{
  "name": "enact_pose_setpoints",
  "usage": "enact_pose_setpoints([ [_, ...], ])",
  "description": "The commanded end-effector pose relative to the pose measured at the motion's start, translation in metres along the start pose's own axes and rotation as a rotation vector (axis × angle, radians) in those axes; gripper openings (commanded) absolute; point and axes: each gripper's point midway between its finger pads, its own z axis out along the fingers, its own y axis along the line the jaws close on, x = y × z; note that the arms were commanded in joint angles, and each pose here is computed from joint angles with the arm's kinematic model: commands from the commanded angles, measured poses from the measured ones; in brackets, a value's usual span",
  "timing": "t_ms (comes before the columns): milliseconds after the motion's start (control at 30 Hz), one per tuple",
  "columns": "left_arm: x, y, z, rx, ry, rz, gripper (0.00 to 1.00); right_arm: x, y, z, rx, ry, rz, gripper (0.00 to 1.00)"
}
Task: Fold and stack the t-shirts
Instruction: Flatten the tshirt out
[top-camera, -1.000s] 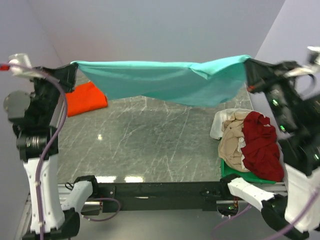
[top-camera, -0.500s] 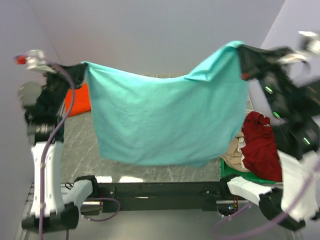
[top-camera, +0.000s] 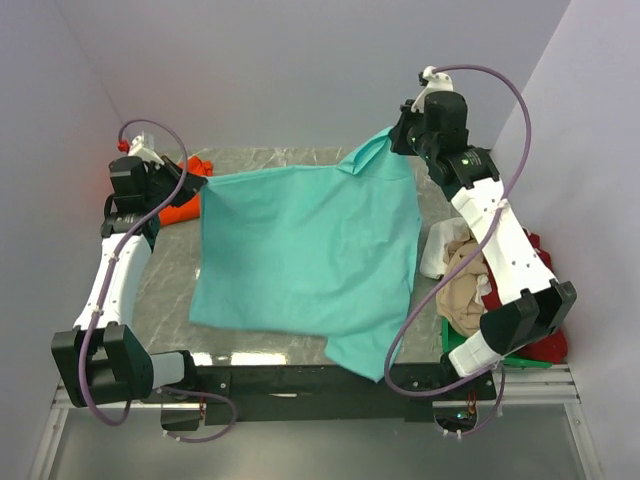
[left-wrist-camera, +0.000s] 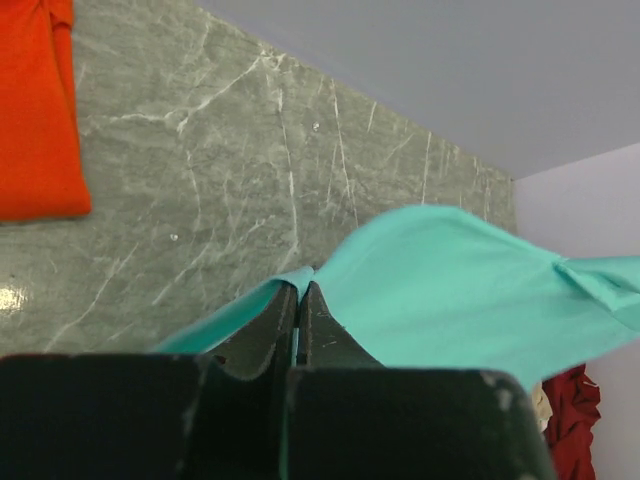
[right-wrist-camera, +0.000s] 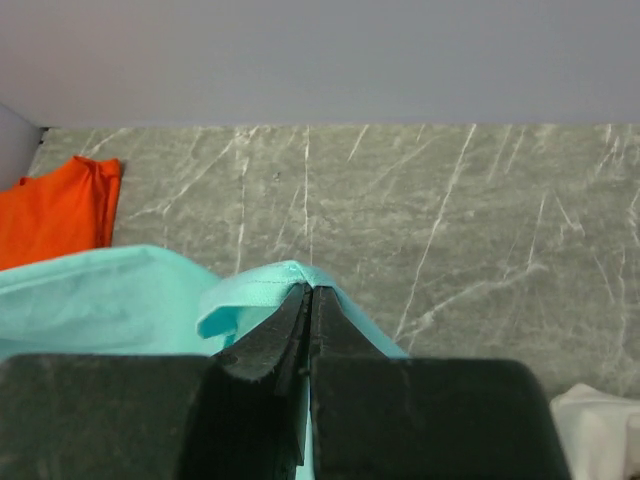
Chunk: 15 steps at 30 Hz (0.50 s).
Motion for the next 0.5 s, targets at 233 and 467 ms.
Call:
enact_pose_setpoints([
  [233,-0.042,-0.061,-0.066,0.132,-0.219,0.121,0.01,-0.069,0.005,-0.098,-0.043,-0.262,0.038,0.0],
  [467,-0.074,-0.124,-0.157,0.249,-0.446,0.169,0.01,-0.118,0.018,-0.241,-0.181,-0.561,0.043,0.0],
])
